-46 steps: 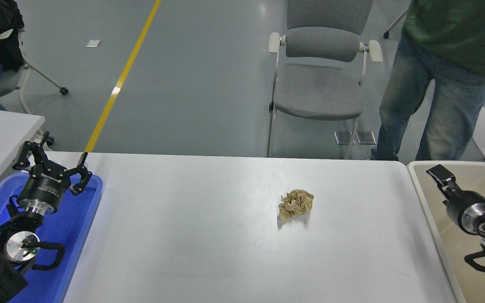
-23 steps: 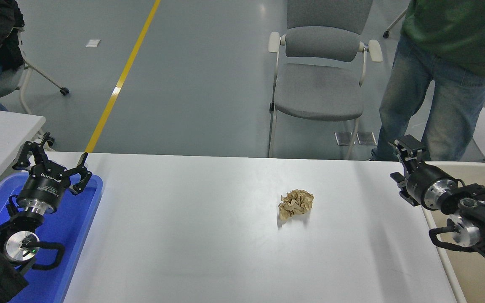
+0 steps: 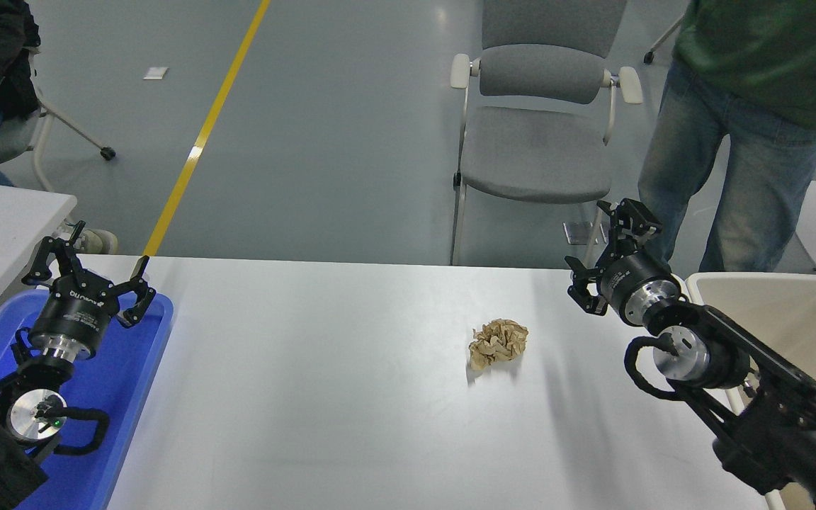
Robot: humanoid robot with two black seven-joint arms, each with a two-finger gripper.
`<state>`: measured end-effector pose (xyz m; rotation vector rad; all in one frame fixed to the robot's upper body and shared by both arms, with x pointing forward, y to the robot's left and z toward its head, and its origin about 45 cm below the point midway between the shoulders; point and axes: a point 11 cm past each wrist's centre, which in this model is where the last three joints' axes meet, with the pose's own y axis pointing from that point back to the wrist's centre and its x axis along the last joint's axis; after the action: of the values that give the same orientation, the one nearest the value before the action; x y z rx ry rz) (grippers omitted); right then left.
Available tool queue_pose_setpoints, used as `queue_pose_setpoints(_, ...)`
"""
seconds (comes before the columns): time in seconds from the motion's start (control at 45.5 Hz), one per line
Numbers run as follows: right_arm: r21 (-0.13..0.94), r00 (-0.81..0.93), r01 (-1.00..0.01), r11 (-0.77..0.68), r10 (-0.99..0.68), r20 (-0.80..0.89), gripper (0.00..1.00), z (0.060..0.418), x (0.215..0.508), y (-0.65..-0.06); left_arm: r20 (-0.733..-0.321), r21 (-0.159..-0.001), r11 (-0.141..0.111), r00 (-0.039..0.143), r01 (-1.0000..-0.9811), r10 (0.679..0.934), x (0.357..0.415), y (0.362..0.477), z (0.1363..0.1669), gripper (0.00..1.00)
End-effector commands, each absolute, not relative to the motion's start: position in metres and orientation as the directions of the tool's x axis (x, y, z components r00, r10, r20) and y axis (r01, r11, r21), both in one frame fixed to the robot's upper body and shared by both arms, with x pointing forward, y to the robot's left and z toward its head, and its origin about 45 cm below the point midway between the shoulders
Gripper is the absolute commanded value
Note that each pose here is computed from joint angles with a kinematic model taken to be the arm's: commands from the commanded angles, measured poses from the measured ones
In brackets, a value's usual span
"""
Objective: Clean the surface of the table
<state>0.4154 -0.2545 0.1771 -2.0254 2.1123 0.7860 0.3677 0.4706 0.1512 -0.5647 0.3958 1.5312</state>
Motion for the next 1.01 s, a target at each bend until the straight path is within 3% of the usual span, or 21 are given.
queue_pose_setpoints(0.0, 0.293, -0.176, -0.956, 0.021, -0.840, -0.514, 1.00, 0.162, 0.416, -0.244, -0.574, -0.096, -0.047, 0.017, -0.9943, 0.819, 0.3676, 0.471, 0.1512, 1.00)
queue_pose_setpoints(0.374, 0.311, -0.226, -0.947, 0.076, -0.847, -0.482, 1.00, 0.144, 0.414, -0.264, -0.574, -0.096, -0.047, 0.017, -0.9943, 0.819, 0.3676, 0.471, 0.1512, 1.00)
queue_pose_setpoints(0.571, 0.278, -0.132, -0.961, 0.008, -0.893, -0.431, 1.00, 0.150, 0.416, -0.252, -0.574, -0.096, -0.047, 0.017, -0.9943, 0.819, 0.3676, 0.471, 0.1512, 1.00)
queue_pose_setpoints(0.791, 0.251, 0.108, -0.959, -0.131, -0.989, -0.105, 1.00, 0.159, 0.419, -0.250, -0.574, -0.096, -0.047, 0.017, -0.9943, 0.819, 0.3676, 0.471, 0.1512, 1.00)
queue_pose_setpoints(0.989, 0.286, 0.341, -0.919, -0.269, -0.909, 0.240, 1.00, 0.158, 0.414, -0.241, -0.574, -0.096, -0.047, 0.017, -0.9943, 0.819, 0.3676, 0.471, 0.1512, 1.00)
